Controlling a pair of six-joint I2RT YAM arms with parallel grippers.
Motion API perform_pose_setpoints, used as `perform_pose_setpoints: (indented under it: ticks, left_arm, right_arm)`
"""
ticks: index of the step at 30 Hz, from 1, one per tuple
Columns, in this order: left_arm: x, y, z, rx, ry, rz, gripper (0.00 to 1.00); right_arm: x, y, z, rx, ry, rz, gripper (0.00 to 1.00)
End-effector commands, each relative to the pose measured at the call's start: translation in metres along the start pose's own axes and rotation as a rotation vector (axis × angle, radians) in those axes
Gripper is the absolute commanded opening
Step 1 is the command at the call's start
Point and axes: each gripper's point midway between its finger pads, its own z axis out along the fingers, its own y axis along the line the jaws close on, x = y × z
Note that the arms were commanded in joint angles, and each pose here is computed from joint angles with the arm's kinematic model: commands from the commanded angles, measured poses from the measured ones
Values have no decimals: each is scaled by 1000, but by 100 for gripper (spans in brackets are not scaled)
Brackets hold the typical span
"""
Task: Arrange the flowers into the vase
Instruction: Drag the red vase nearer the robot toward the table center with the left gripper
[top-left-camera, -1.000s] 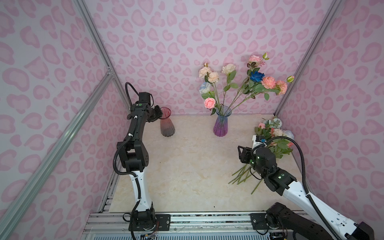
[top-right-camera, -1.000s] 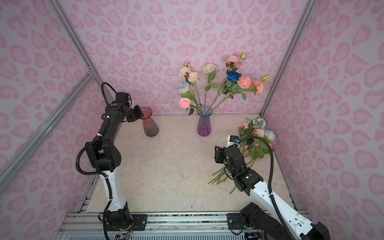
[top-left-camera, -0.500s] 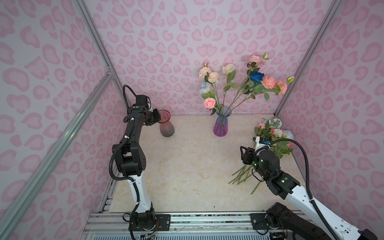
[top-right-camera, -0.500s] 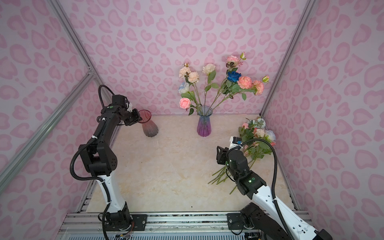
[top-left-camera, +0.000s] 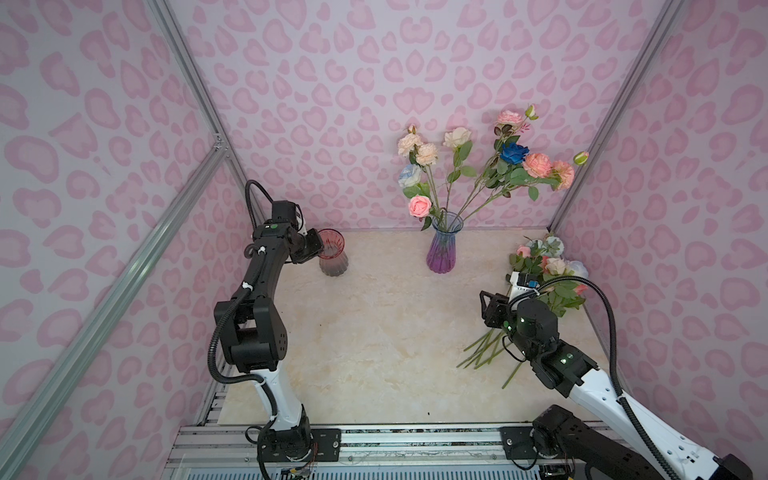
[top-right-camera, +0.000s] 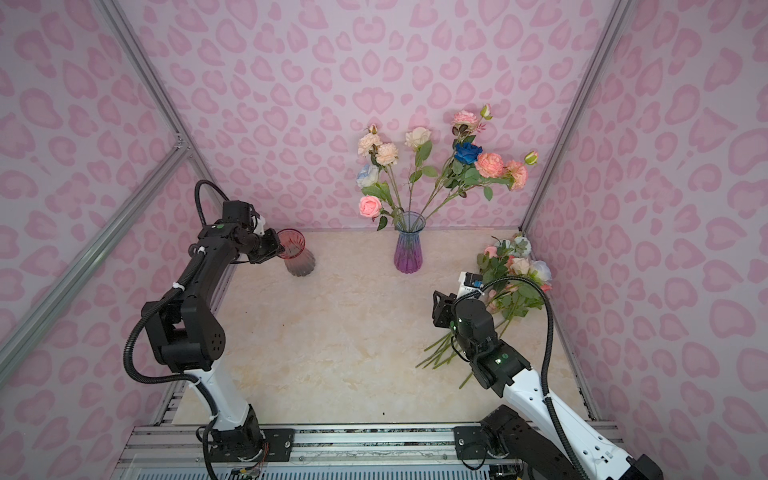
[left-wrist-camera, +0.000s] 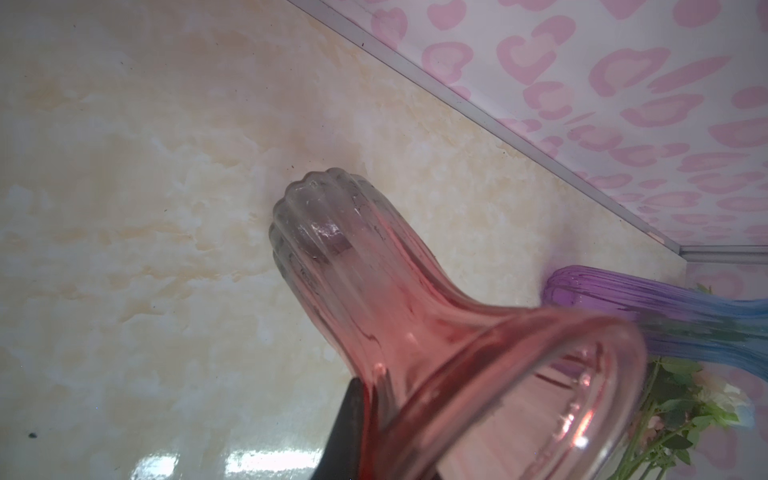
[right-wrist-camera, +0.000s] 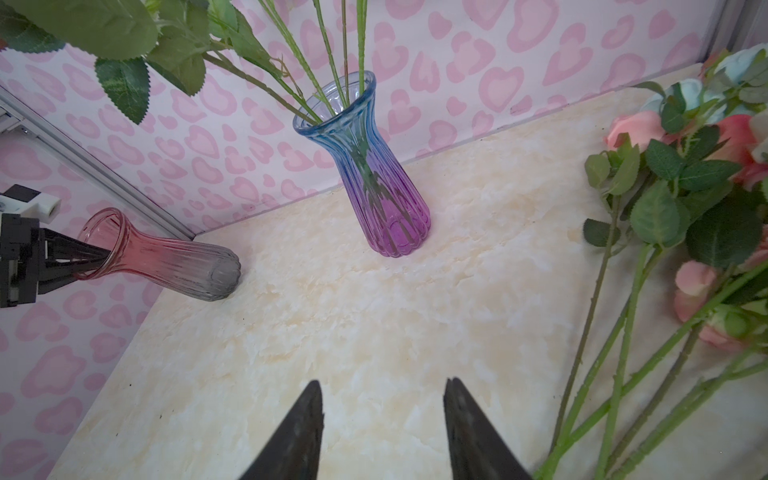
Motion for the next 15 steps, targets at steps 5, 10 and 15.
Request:
perform_pose_setpoints:
  ticks: [5,10,15]
  left_arm:
    - [12,-7,-9,32,-18,-8,4]
    - [29,-24,-18,55,-3,23,4]
    - [60,-44,-31,82,23,67,4]
  right_arm:
    - [-10,6,0,-18,-31,-9,49]
    - [-14,6,-3,-15,-41,-15,49]
    - [-19,8,-5,-15,-51,-23,49]
